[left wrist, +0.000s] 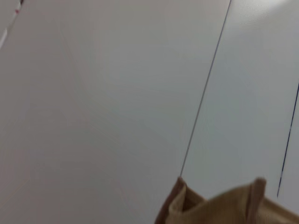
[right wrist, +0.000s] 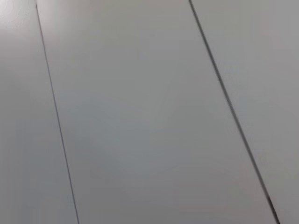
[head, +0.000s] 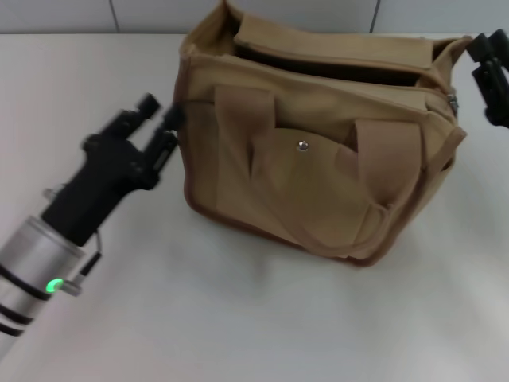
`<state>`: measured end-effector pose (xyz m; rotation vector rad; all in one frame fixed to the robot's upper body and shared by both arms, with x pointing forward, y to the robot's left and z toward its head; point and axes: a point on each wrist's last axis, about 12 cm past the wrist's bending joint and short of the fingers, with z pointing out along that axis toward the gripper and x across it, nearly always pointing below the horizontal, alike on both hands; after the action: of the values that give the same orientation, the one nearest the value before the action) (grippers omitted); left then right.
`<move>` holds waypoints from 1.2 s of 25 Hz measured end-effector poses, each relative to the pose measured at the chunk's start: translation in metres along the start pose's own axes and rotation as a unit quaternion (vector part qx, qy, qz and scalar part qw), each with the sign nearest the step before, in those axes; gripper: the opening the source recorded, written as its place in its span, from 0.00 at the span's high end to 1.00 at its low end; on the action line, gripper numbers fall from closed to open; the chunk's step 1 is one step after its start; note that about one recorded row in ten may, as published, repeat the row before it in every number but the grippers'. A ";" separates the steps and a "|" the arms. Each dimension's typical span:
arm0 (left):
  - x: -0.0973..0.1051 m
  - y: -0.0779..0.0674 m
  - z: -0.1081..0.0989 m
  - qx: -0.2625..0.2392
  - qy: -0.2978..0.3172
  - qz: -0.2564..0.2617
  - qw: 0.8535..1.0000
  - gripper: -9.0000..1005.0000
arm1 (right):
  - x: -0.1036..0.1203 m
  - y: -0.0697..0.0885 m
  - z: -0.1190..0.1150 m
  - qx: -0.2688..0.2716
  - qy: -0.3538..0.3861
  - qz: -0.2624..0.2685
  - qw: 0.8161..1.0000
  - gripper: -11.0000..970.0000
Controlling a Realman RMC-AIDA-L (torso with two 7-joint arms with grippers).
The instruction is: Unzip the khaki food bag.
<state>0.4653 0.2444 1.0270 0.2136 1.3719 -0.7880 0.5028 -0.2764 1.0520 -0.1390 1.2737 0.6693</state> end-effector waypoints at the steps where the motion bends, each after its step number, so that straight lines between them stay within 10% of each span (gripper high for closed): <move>1: -0.005 0.003 -0.003 0.005 -0.007 0.004 1.000 0.63 | -0.003 -0.001 -0.004 -0.002 -0.008 0.005 1.000 0.75; 6: -0.024 0.016 -0.016 0.044 -0.019 0.030 0.998 0.44 | -0.028 -0.007 -0.028 -0.052 -0.032 0.020 0.998 0.65; 9: -0.046 0.027 -0.029 0.142 0.037 0.071 0.987 0.37 | -0.044 -0.003 -0.039 -0.177 0.021 0.009 0.984 0.56; 15: -0.061 0.023 -0.039 0.334 0.153 0.083 0.926 0.24 | -0.043 0.020 -0.051 -0.438 0.167 -0.008 0.883 0.36; 18: -0.061 0.020 -0.040 0.369 0.172 0.083 0.909 0.21 | -0.032 0.030 -0.048 -0.472 0.196 -0.003 0.860 0.28; 30: -0.057 0.015 -0.037 0.385 0.179 0.082 0.901 0.20 | -0.023 0.037 -0.041 -0.473 0.204 -0.004 0.857 0.24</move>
<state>0.4453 0.2975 1.0668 1.1293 1.2892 -1.1585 0.4456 -0.2741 1.0694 -1.1483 1.2299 1.2644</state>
